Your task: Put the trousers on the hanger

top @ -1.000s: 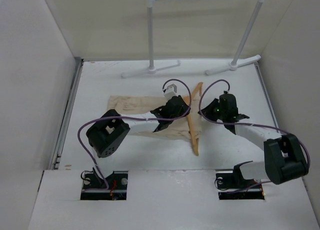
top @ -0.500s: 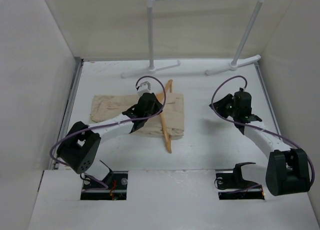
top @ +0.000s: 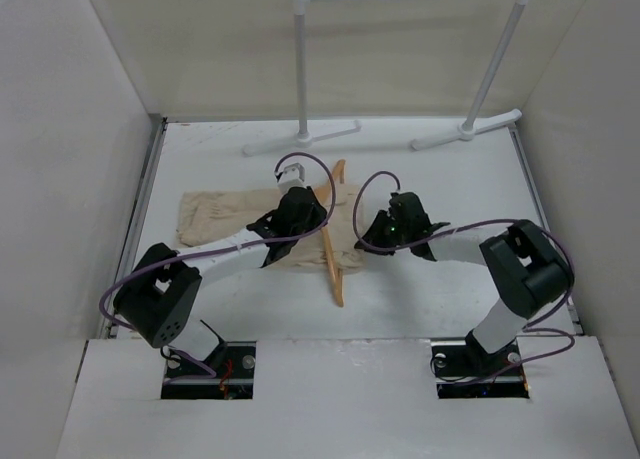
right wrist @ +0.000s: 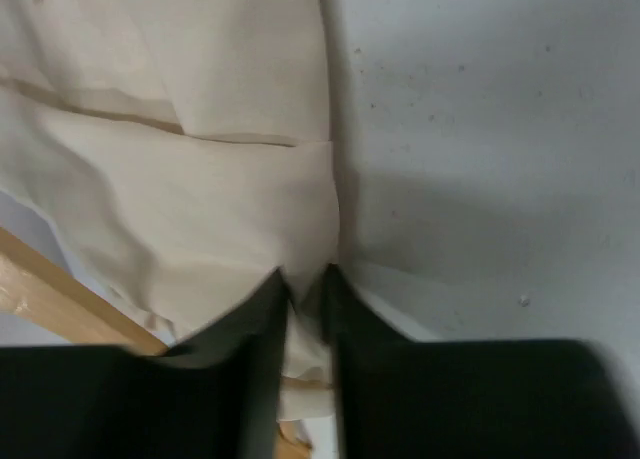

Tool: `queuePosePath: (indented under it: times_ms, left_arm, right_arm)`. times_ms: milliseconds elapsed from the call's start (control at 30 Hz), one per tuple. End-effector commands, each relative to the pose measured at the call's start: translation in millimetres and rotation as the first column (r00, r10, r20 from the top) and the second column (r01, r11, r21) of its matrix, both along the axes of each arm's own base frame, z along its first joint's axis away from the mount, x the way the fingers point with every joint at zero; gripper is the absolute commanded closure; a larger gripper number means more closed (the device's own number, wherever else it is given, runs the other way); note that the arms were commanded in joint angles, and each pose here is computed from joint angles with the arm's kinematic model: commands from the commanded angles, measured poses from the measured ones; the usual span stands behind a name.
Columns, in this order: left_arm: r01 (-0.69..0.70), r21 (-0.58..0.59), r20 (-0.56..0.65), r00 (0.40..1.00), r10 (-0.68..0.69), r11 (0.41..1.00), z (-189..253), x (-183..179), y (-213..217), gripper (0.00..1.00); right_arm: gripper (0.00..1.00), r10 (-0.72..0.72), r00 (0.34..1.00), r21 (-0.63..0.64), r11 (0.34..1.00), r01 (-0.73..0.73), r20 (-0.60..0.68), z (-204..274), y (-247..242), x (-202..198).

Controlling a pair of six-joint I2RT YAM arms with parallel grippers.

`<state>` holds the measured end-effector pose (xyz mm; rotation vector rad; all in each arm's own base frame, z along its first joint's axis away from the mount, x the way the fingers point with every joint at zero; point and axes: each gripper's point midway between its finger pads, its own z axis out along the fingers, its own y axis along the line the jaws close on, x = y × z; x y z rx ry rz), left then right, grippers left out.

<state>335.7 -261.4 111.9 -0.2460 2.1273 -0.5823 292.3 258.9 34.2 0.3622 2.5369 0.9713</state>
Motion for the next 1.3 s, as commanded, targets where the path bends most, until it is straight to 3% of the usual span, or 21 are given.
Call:
queuePosePath:
  times_ms: [0, 67, 233, 467, 667, 867, 933, 1100, 1167, 1267]
  left_arm:
    - [0.026, 0.073, -0.049, 0.999, -0.022, 0.997, -13, -11, 10, 0.99]
    - [0.014, 0.086, -0.054, 0.998, -0.010, 0.996, -13, -12, 17, 0.99]
    - [-0.030, 0.132, -0.069, 0.997, 0.040, 0.991, -18, -16, 49, 0.99]
    - [-0.098, 0.178, -0.068, 0.991, 0.112, 0.979, -14, -16, 96, 0.99]
    - [-0.082, 0.161, -0.039, 0.995, 0.089, 0.984, 1, -10, 82, 0.99]
    - [-0.110, 0.216, 0.009, 0.994, 0.110, 0.970, 20, -7, 79, 1.00]
    - [-0.110, 0.207, 0.022, 0.994, 0.108, 0.972, 32, -7, 78, 1.00]
    - [-0.106, 0.183, 0.102, 0.991, 0.088, 0.977, 91, -10, 68, 1.00]
    - [-0.096, 0.172, 0.139, 0.988, 0.072, 0.981, 116, -12, 60, 1.00]
    - [-0.083, 0.137, 0.194, 0.979, 0.056, 0.987, 154, -16, 47, 1.00]
  right_arm:
    - [0.84, -0.059, 0.990, 0.090, 0.995, 0.048, 0.124, 35, 12, 32]
    - [0.90, -0.105, 0.982, 0.116, 0.989, 0.087, 0.160, 51, 2, 35]
    - [0.92, -0.217, 0.951, 0.143, 0.972, 0.189, 0.220, 83, -52, 42]
    - [0.90, -0.271, 0.943, 0.074, 0.962, 0.261, 0.194, 70, -104, 26]
    - [0.90, -0.276, 0.949, 0.041, 0.961, 0.273, 0.152, 51, -108, 16]
    - [0.90, -0.308, 0.947, -0.013, 0.950, 0.311, 0.092, 28, -117, 3]
    - [0.82, -0.304, 0.949, -0.024, 0.951, 0.307, 0.081, 23, -118, -3]
    - [0.36, -0.280, 0.950, -0.014, 0.959, 0.284, 0.138, 54, -114, -10]
    - [0.31, -0.279, 0.938, -0.013, 0.958, 0.288, 0.205, 83, -117, -7]
    - [0.30, -0.248, 0.908, -0.004, 0.964, 0.265, 0.337, 139, -114, -5]
